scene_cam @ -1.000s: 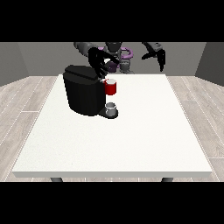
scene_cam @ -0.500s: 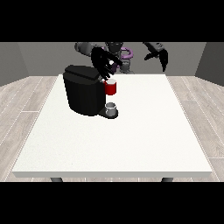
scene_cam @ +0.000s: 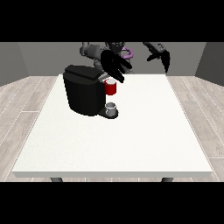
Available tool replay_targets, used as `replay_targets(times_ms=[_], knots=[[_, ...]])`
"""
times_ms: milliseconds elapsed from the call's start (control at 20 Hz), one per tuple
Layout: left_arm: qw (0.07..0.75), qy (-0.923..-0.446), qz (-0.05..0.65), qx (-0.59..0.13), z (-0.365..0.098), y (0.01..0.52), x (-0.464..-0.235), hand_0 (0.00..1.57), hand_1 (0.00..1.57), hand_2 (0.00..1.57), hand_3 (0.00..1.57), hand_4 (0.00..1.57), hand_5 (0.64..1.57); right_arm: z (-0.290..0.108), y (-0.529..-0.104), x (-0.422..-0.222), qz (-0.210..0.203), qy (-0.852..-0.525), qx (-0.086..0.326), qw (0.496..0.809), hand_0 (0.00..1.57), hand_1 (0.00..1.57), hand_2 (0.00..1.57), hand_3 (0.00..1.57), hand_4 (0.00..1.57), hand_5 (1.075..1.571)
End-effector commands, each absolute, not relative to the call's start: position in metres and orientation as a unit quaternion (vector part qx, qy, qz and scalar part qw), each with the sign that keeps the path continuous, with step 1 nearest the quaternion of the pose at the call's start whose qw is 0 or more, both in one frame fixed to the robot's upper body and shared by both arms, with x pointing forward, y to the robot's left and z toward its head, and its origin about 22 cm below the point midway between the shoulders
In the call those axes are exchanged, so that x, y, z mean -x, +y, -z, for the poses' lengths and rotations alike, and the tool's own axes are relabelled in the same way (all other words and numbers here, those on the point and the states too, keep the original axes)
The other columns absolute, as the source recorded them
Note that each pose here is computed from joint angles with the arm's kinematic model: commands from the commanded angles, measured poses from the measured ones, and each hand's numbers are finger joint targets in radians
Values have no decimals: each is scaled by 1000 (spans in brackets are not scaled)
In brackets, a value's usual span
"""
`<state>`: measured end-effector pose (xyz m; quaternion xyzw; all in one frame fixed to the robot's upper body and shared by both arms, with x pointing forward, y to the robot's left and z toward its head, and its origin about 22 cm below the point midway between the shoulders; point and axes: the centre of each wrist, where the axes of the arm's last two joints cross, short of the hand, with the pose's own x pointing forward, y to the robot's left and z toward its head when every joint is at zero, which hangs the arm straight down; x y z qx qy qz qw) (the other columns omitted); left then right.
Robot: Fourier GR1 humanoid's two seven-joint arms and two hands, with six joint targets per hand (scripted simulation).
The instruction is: Insert the coffee pod into the coffee machine and close the lid
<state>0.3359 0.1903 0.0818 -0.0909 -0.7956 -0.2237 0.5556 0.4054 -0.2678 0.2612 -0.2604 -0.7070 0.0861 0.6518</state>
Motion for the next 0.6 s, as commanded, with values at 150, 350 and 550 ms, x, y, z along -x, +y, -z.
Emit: replay_targets(times_ms=[150, 350, 550], knots=[[529, -807, 239, 113, -102, 177, -345, 0, 0, 0, 0, 254, 1571, -309, -195, -402, -131, -823, 148, 533, 0, 0, 0, 0, 0, 1571], [521, -812, 244, 102, -106, 191, -346, 0, 0, 0, 0, 278, 1571, -303, -179, -409, -134, -839, 130, 511, 0, 0, 0, 0, 53, 1571], [533, -808, 233, 93, -103, 211, -343, 0, 0, 0, 0, 272, 1571, -288, -168, -417, -139, -839, 109, 515, 0, 0, 0, 0, 0, 1571]])
